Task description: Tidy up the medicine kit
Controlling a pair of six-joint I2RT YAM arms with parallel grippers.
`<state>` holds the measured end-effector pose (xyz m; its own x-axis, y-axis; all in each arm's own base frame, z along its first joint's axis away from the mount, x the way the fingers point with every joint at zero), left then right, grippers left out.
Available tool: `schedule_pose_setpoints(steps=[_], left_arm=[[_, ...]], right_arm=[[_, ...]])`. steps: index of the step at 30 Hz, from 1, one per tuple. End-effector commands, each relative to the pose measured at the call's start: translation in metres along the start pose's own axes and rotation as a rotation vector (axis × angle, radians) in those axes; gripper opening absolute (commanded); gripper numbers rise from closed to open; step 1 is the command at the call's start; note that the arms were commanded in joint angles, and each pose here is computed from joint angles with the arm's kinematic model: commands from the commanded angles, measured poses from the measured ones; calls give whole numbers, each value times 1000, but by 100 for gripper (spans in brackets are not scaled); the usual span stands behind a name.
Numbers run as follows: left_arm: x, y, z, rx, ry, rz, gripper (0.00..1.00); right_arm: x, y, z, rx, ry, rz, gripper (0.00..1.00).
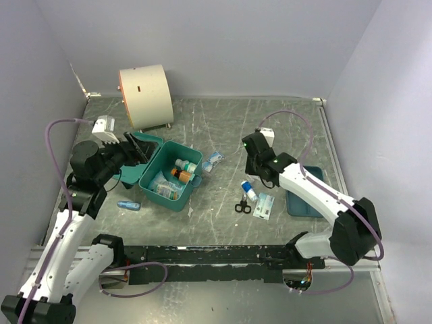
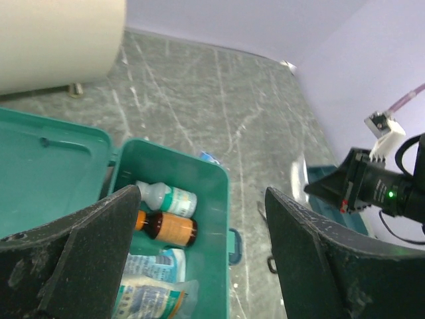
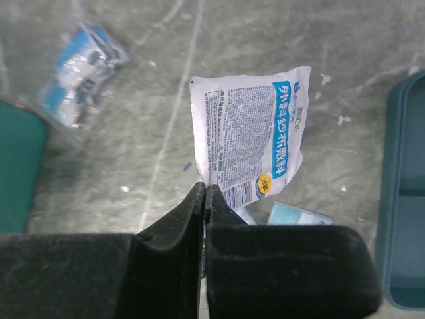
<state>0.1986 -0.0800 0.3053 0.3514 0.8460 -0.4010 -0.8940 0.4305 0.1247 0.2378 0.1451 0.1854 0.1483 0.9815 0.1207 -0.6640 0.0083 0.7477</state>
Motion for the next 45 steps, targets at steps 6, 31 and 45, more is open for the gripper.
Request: schedule_pose_setpoints(steps=[6, 31, 45], left_arm=[[-16, -21, -5, 68, 121, -221, 85], [-38, -32, -26, 86, -698, -920, 88], [-50, -45, -40, 267, -759, -1167, 85]], right_arm=[[38, 40, 41, -116, -58, 392, 0], [90, 102, 35, 238, 401, 1348, 0], [92, 118, 24, 330, 450, 1482, 0]])
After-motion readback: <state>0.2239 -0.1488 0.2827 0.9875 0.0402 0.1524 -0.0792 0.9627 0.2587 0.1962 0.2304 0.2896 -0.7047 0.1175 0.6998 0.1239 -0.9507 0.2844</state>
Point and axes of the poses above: each gripper's point midway between its finger pads, its own y axis back along the fingers, its own x axis along the line the jaws close on, z = x × y, the point moved 9 cm from there along y, back along the fingers, and after that the axes turned 6 degrees about -y, right-handed, at the moved point
